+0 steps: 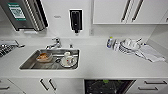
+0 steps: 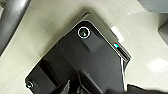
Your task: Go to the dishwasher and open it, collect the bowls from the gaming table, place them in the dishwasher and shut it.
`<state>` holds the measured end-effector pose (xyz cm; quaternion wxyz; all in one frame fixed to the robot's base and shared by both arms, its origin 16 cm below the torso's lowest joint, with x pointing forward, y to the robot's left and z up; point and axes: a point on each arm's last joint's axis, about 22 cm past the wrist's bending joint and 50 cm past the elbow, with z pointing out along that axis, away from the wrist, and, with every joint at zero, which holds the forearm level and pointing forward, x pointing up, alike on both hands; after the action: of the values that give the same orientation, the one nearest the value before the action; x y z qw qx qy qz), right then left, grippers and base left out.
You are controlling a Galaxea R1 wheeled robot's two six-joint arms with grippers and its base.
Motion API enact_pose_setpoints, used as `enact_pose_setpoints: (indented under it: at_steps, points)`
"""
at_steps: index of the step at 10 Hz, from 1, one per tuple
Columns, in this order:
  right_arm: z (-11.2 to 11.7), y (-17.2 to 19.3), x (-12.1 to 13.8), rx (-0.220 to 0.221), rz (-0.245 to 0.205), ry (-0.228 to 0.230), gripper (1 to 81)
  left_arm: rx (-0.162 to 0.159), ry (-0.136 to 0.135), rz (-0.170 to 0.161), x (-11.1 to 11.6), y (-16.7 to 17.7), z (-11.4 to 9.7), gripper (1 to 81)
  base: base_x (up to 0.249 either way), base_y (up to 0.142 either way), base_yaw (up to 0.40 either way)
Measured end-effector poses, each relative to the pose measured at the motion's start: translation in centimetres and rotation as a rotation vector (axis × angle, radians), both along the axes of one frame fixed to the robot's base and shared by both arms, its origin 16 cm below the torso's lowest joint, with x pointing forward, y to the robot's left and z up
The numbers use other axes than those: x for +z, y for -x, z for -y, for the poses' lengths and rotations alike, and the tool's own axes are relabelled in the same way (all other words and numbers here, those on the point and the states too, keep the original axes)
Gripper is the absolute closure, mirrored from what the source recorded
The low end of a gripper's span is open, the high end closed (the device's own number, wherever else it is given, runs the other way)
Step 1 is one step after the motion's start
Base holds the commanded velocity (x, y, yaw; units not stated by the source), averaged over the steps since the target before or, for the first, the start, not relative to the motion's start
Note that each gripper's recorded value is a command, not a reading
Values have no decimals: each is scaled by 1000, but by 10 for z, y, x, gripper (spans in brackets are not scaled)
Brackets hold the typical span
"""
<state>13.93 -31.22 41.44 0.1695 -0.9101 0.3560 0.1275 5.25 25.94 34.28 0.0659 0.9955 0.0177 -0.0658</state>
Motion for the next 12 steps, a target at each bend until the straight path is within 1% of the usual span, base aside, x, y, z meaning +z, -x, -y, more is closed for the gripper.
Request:
enact_pose_setpoints:
  at_steps: [2, 4, 5, 7, 8, 9, 10, 12]
  points:
    - [9, -42, 2, -93, 19, -7, 10, -1, -5, 15, -11, -12, -5, 10, 0, 0, 0]
    - [10, -93, 7, -162, 57, -31, 10, -2, -7, 37, -23, -30, -6, 10, 0, 0, 0]
    - [6, -115, 11, -184, 61, -54, 10, -2, -7, 49, -29, -39, -6, 10, 0, 0, 0]
    - [3, -120, 11, -243, 35, -68, 10, -2, -7, 63, -35, -47, -6, 10, 0, 0, 0]
    - [1, -122, 10, -250, 21, -72, 10, -3, -9, 50, -36, -42, -7, 10, 0, 0, 0]
    - [-5, -125, 9, -258, 18, -79, 10, -5, -9, 34, -35, -39, -7, 10, 0, 0, 0]
    - [-9, -130, 11, -251, 16, -90, 10, -6, -11, 30, -35, -38, -9, 10, 0, 0, 0]
    - [-14, -154, 26, -249, 37, -121, 10, -6, -12, 26, -35, -37, -9, 10, 0, 0, 0]
